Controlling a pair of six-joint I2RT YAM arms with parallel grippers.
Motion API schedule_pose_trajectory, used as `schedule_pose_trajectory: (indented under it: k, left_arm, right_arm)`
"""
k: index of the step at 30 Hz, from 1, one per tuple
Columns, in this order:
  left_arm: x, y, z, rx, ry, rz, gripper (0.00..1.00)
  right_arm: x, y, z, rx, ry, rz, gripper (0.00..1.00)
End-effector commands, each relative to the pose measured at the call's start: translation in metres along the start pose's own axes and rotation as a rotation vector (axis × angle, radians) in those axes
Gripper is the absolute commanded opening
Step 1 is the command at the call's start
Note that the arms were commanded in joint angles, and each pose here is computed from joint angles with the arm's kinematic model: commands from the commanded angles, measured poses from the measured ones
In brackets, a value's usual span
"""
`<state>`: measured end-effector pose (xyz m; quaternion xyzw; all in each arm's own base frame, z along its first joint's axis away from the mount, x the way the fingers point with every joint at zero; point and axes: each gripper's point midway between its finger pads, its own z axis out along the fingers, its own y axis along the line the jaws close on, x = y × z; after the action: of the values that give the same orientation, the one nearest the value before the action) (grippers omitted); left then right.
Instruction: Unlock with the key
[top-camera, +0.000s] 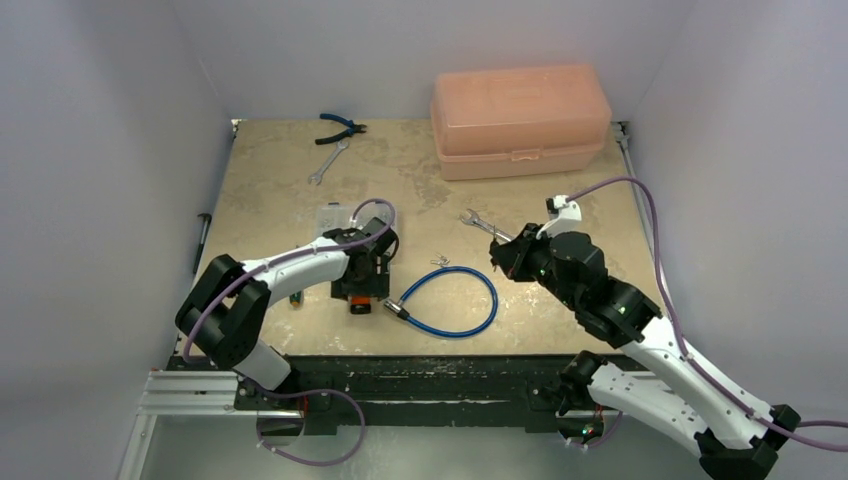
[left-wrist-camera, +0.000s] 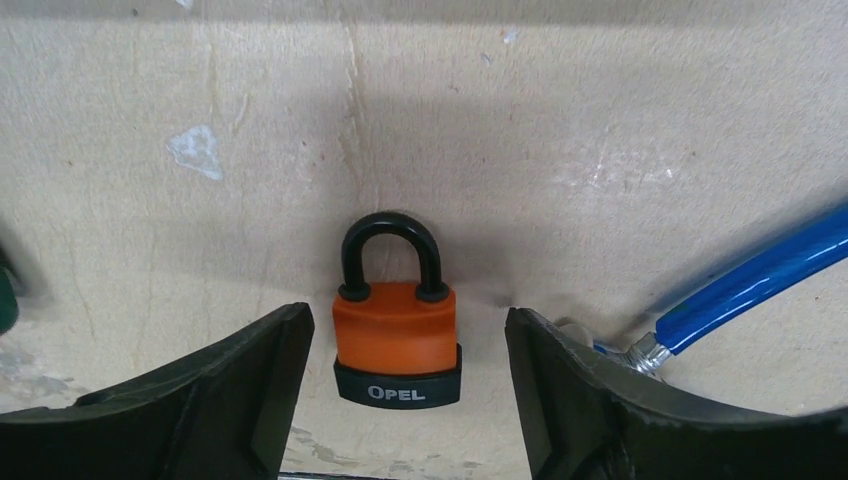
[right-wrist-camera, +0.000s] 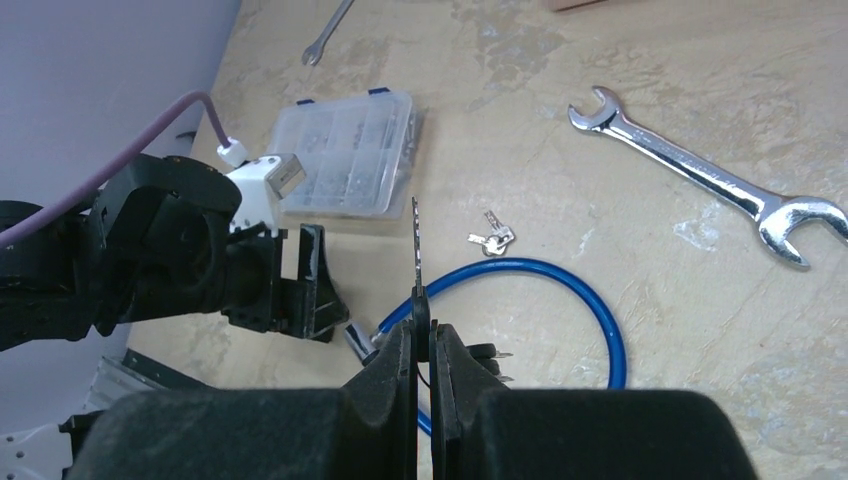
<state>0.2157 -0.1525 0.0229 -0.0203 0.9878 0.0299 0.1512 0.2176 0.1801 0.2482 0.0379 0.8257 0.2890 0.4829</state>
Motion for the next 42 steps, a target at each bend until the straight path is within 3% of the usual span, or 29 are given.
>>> schedule_pose_trajectory:
  k: [1, 18, 20, 26, 42]
  left_arm:
    - [-0.006, -0.002, -0.003, 0.036, 0.038, 0.041, 0.73]
    - [0.012, -0.002, 0.018, 0.043, 0.108, 0.008, 0.51]
    - [0.011, -0.001, 0.019, 0.036, 0.098, 0.005, 0.42]
    - [0.0, -0.005, 0.015, 0.054, 0.051, -0.015, 0.0]
    - [-0.081, -0.027, -0.062, 0.182, -0.231, -0.11, 0.0]
  right_arm:
    - [-0.009, -0.007, -0.004, 0.026, -0.047, -0.016, 0.0]
    - [-0.004, -0.013, -0.005, 0.036, -0.043, -0.012, 0.0]
    - [-0.003, -0.013, -0.005, 0.038, -0.042, -0.013, 0.0]
    - [-0.006, -0.013, -0.005, 0.047, -0.041, -0.023, 0.0]
    - [-0.01, -0.002, 0.002, 0.033, -0.032, -0.001, 0.0]
